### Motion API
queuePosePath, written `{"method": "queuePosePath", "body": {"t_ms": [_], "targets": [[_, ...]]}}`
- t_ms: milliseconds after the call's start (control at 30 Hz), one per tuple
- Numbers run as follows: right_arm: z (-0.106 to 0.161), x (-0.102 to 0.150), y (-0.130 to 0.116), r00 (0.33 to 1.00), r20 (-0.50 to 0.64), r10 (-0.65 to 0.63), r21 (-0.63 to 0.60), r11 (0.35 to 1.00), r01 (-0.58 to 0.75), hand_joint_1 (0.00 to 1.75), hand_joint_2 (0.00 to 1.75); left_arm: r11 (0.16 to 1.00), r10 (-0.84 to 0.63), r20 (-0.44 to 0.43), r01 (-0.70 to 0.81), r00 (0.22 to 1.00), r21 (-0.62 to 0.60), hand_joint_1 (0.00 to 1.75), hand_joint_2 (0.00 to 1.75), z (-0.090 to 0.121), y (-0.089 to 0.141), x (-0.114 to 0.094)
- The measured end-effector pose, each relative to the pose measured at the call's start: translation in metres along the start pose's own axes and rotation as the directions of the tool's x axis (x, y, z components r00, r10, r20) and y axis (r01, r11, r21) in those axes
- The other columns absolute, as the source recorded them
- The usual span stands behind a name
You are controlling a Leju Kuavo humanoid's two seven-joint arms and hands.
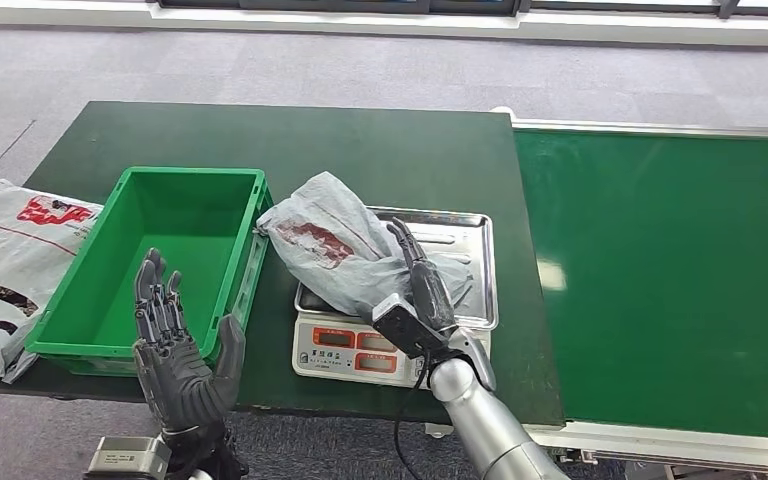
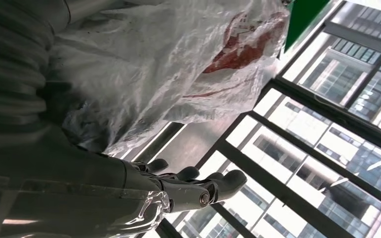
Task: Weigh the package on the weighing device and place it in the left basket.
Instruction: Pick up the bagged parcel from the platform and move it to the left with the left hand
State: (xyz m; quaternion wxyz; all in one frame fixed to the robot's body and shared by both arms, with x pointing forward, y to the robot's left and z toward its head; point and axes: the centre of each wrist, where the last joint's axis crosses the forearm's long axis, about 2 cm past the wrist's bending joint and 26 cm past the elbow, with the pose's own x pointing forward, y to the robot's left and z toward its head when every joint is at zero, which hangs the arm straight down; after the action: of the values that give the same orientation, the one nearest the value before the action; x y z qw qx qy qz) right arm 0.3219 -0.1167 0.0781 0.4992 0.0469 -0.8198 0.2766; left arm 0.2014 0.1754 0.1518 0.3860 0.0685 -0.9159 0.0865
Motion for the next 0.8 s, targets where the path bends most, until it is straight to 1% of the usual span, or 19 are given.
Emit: {"method": "queuePosePath", "body": {"t_ms": [267, 533, 600, 667, 733, 800], "targets": [[0.0, 0.003, -0.002, 0.999, 0.043, 0.007, 0.024, 1.0, -0.008, 0.0, 1.75, 1.0, 0.005, -0.003, -0.005, 1.0, 0.004, 0.0, 1.75, 0.0, 0.0, 0.0], [0.0, 0.01, -0.006, 0.995, 0.091, 0.043, -0.03, 0.999, -0.041, 0.0, 1.75, 1.0, 0.004, -0.003, -0.004, 1.0, 0.003, 0.0, 1.75, 0.0, 0.0, 0.0], [-0.002, 0.015, -0.008, 0.99, 0.115, 0.08, -0.071, 0.995, -0.072, 0.0, 1.75, 1.0, 0.003, -0.002, -0.003, 1.0, 0.003, 0.0, 1.75, 0.0, 0.0, 0.0], [-0.005, 0.022, -0.012, 0.975, 0.144, 0.172, -0.17, 0.974, -0.147, 0.0, 1.75, 1.0, -0.002, 0.0, 0.002, 1.0, -0.001, 0.0, 1.75, 0.0, 0.0, 0.0], [-0.007, 0.032, -0.016, 0.94, 0.167, 0.299, -0.305, 0.922, -0.239, 0.0, 1.75, 1.0, -0.012, 0.004, 0.012, 1.0, -0.01, 0.0, 1.75, 0.001, 0.0, 0.0], [-0.008, 0.043, -0.018, 0.896, 0.194, 0.4, -0.399, 0.866, -0.3, 0.0, 1.75, 0.999, -0.029, 0.002, 0.029, 1.0, -0.028, 0.0, 1.75, 0.003, 0.0, -0.003]]}}
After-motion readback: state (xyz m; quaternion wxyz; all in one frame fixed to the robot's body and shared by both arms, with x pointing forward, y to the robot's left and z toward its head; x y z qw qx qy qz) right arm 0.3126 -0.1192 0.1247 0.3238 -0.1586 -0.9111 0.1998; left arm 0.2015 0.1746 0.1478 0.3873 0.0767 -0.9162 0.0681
